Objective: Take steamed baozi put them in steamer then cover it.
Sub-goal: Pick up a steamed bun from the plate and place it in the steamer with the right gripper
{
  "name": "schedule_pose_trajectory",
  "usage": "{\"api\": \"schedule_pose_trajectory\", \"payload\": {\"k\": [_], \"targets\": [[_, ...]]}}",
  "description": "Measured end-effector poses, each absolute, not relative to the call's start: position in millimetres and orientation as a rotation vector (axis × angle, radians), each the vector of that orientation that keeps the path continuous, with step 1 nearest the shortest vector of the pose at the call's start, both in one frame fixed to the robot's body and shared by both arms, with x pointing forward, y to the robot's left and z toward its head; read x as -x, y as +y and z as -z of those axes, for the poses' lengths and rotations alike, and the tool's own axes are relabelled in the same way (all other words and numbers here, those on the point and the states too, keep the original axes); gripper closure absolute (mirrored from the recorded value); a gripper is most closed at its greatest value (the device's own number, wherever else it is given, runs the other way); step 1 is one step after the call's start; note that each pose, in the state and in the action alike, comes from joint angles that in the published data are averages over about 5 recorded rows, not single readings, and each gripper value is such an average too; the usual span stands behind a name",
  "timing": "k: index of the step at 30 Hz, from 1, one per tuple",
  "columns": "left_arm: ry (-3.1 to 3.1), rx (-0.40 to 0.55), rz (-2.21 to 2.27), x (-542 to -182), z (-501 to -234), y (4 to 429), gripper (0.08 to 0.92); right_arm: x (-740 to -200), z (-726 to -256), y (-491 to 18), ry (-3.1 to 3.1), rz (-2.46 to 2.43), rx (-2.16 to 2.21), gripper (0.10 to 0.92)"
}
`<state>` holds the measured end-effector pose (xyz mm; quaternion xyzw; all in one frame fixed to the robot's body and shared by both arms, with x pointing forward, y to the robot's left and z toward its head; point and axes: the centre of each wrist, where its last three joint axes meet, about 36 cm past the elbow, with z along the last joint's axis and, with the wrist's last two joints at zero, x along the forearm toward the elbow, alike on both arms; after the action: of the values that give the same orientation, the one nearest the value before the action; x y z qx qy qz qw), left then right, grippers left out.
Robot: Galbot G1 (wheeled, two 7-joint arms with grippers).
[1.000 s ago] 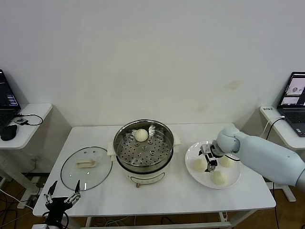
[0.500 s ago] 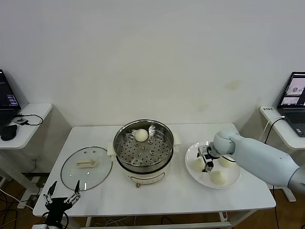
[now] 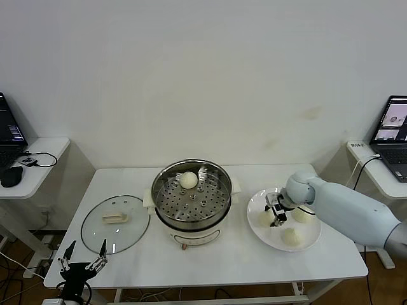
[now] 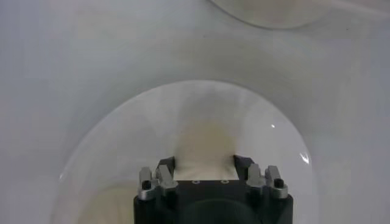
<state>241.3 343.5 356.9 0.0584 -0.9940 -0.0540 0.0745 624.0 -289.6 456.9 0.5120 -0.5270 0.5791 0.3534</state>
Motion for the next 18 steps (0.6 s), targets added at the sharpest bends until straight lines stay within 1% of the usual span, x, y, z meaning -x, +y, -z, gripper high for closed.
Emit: {"api": "schedule_pose_trajectory", "payload": {"k": [5,9,13,18], "targets": [[-2.987,-0.173,0.160,-242,-358,342,0.177,-625,-468,-292,-1.370,-1.501,-1.320,0.457],[-2.989,-0.169,0.160,-242,-360,342,0.177,-627,-488,-297,-1.387,-1.512,-1.309,0.459],[-2.990,-0.164,0.164,-244,-361,342,0.177,-631,-524,-298,-1.424,-1.538,-1.296,0.454],[-2.993,-0.154,0.166,-248,-362,342,0.177,-638,-583,-287,-1.489,-1.591,-1.290,0.453]]}}
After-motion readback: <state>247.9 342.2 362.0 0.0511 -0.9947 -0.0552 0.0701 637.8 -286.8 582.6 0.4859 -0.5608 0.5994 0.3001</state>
